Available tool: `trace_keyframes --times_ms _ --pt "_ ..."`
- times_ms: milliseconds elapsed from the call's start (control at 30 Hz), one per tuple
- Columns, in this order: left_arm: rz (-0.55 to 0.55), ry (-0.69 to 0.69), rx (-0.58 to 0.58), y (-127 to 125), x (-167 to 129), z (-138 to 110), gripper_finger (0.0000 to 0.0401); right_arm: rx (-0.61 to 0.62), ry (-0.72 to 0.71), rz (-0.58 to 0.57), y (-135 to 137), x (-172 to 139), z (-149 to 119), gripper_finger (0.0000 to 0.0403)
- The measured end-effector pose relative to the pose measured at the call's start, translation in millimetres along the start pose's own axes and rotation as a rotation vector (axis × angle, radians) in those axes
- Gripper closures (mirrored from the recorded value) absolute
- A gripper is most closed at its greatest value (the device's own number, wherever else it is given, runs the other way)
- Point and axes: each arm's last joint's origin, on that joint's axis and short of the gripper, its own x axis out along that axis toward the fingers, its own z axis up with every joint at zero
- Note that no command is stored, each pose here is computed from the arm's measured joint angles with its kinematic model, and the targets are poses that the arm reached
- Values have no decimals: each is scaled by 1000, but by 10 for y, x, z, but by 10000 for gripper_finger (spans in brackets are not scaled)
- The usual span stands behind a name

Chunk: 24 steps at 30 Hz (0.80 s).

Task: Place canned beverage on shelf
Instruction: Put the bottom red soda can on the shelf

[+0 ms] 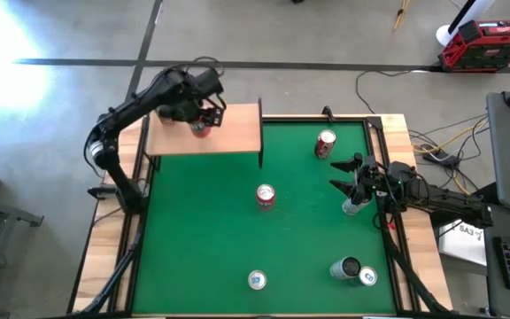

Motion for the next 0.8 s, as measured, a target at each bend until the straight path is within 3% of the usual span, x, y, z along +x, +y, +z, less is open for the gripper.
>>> trace_keyframes --times_ms 500,800 --pt "40 19 -73 244 161 329 113 0 1 0 0 0 0 21" --pt "10 0 -114 400 228 505 113 0 0 0 0 0 1 21"
